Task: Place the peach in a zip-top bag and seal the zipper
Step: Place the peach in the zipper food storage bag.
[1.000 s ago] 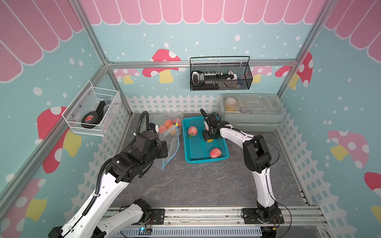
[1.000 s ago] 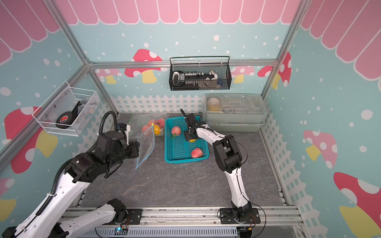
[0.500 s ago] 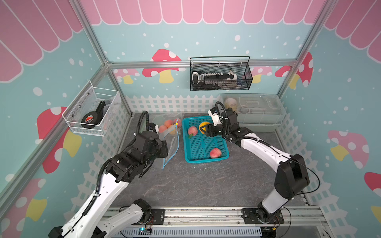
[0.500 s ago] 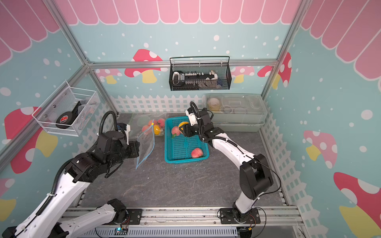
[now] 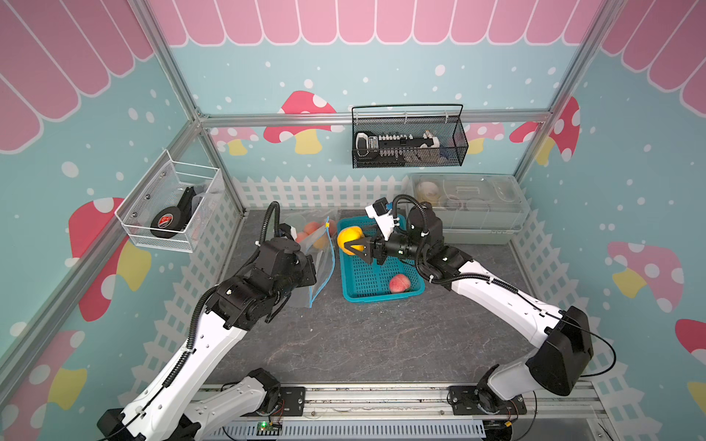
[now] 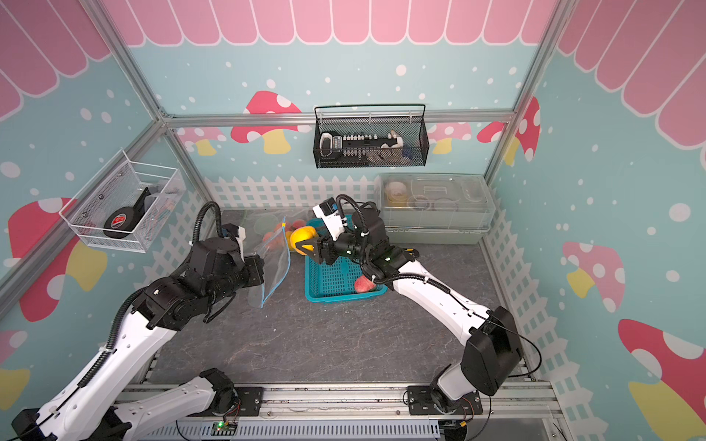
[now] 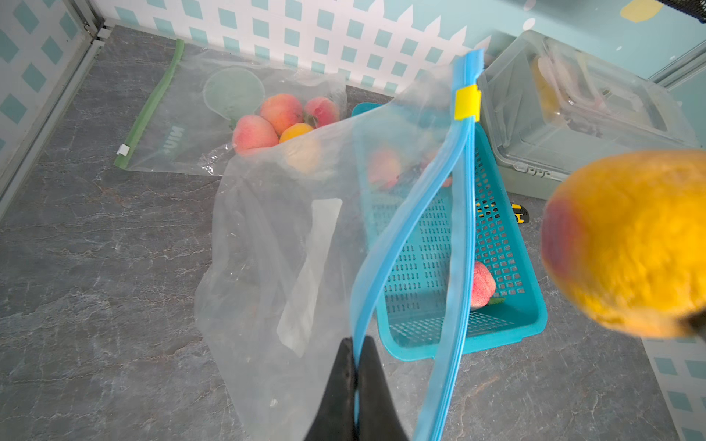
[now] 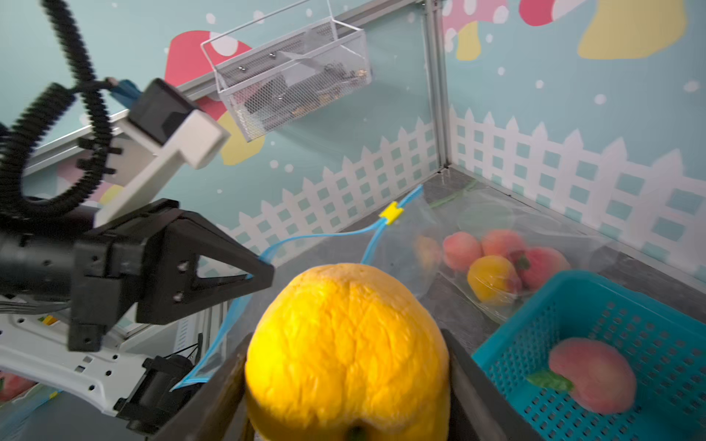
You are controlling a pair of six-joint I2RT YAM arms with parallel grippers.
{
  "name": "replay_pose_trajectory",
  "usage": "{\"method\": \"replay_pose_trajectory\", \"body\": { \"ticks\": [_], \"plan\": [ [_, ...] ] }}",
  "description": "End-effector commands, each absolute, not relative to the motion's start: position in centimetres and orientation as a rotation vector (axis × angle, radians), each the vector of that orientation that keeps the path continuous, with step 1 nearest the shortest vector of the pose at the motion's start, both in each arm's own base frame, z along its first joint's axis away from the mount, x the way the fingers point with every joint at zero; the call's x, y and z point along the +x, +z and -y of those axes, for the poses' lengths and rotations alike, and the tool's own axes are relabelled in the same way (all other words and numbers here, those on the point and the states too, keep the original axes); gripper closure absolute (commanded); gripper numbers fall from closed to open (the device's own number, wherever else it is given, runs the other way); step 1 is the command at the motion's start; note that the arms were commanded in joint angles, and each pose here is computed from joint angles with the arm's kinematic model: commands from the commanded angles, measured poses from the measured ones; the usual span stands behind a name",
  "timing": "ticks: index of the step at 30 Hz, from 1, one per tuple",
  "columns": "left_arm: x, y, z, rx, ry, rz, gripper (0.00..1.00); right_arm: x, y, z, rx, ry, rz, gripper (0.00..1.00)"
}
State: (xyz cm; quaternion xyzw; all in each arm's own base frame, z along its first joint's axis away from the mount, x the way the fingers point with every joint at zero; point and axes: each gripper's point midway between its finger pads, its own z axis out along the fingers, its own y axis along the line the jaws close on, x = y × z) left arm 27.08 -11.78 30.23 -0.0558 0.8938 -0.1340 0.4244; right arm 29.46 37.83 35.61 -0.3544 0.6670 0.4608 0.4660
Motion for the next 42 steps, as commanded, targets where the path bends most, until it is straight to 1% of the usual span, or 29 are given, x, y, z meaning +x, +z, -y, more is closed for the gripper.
{"method": "replay_pose_trajectory", "body": {
  "ticks": [1, 8, 15, 19, 27, 30, 36, 42],
  "plan": [
    [27.5, 31.3, 11.7, -0.179, -0.347, -2.2, 1.0, 27.5, 38.2, -39.6, -0.938, 1.185, -1.519, 0.39],
    [27.5, 31.9, 12.1, -0.167, -0.378, -2.192, 1.0, 26.3, 37.4, -42.5, -0.993, 1.232, -1.52, 0.4],
    [27.0, 33.3, 12.6, -0.148, -0.445, -2.153, 1.0, 27.2, 35.0, -44.3, -1.002, 1.189, -1.604, 0.4],
    [26.6, 34.1, 12.3, -0.149, -0.462, -2.12, 1.0, 28.0, 33.4, -44.8, -1.015, 1.107, -1.677, 0.4],
    [26.0, 34.4, 12.3, -0.141, -0.491, -2.1, 1.0, 29.0, 30.6, -44.8, -1.038, 0.843, -1.801, 0.4],
    [26.0, 34.3, 12.4, -0.135, -0.506, -2.096, 1.0, 29.0, 30.1, -45.0, -1.054, 0.796, -1.812, 0.38],
    [25.9, 33.6, 12.3, -0.14, -0.499, -2.103, 1.0, 28.6, 30.1, -45.3, -1.075, 0.791, -1.801, 0.35],
    [26.1, 32.9, 12.4, -0.141, -0.489, -2.12, 1.0, 28.3, 30.2, -45.2, -1.084, 0.79, -1.792, 0.28]
  ]
}}
